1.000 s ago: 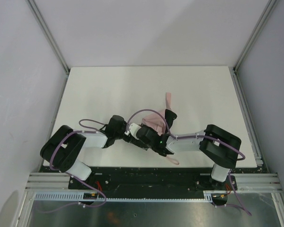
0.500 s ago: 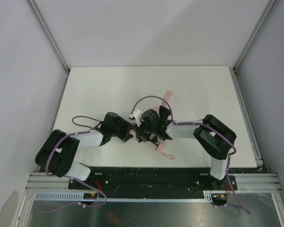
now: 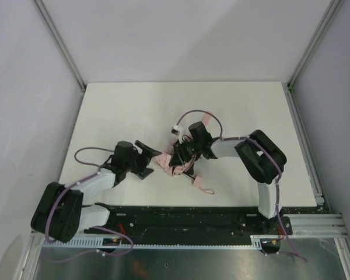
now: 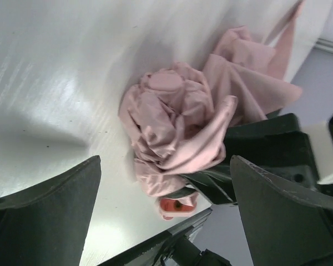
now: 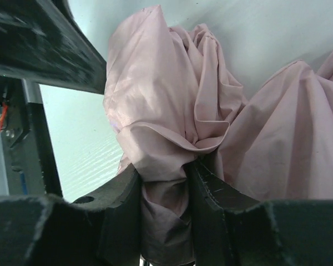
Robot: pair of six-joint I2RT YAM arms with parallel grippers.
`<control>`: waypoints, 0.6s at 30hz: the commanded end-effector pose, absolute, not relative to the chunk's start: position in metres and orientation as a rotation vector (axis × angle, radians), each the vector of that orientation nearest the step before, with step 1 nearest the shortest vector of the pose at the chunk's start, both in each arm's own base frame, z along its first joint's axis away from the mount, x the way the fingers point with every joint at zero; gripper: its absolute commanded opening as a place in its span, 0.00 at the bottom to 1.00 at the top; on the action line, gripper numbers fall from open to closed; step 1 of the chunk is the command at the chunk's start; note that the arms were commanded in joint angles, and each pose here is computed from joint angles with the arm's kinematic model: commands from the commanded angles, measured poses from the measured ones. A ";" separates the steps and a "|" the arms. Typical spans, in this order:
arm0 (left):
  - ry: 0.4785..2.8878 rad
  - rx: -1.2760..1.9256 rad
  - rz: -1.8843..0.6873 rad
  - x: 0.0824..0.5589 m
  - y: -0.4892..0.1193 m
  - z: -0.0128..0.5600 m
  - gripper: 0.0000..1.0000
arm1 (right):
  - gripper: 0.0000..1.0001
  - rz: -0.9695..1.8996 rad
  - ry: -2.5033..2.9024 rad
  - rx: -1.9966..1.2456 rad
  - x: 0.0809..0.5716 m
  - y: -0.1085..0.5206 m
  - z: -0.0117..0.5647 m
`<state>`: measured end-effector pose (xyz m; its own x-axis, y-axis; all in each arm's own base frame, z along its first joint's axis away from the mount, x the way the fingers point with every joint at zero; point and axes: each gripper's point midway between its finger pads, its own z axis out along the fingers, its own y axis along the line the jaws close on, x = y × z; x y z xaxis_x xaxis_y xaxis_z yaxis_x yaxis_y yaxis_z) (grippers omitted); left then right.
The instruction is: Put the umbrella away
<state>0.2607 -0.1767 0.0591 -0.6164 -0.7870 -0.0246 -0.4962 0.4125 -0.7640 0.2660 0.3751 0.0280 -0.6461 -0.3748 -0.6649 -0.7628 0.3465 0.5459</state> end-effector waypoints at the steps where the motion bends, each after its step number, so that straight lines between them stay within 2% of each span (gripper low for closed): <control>1: 2.346 -1.086 -1.058 0.267 -0.197 0.057 0.99 | 0.00 1.242 2.684 -0.900 0.199 0.322 -0.048; 7: 2.365 -1.140 -0.869 0.273 -0.193 0.022 0.98 | 0.00 1.249 2.650 -0.903 0.204 0.325 -0.040; 10: 2.369 -1.136 -0.822 0.276 -0.193 0.009 0.88 | 0.00 1.242 2.642 -0.908 0.205 0.324 -0.038; 14: 2.384 -1.146 -0.760 0.268 -0.189 -0.009 0.53 | 0.00 1.202 2.615 -0.924 0.209 0.327 -0.031; 18: 2.374 -1.111 -0.768 0.263 -0.187 -0.006 0.14 | 0.11 1.072 2.560 -0.967 0.216 0.334 -0.015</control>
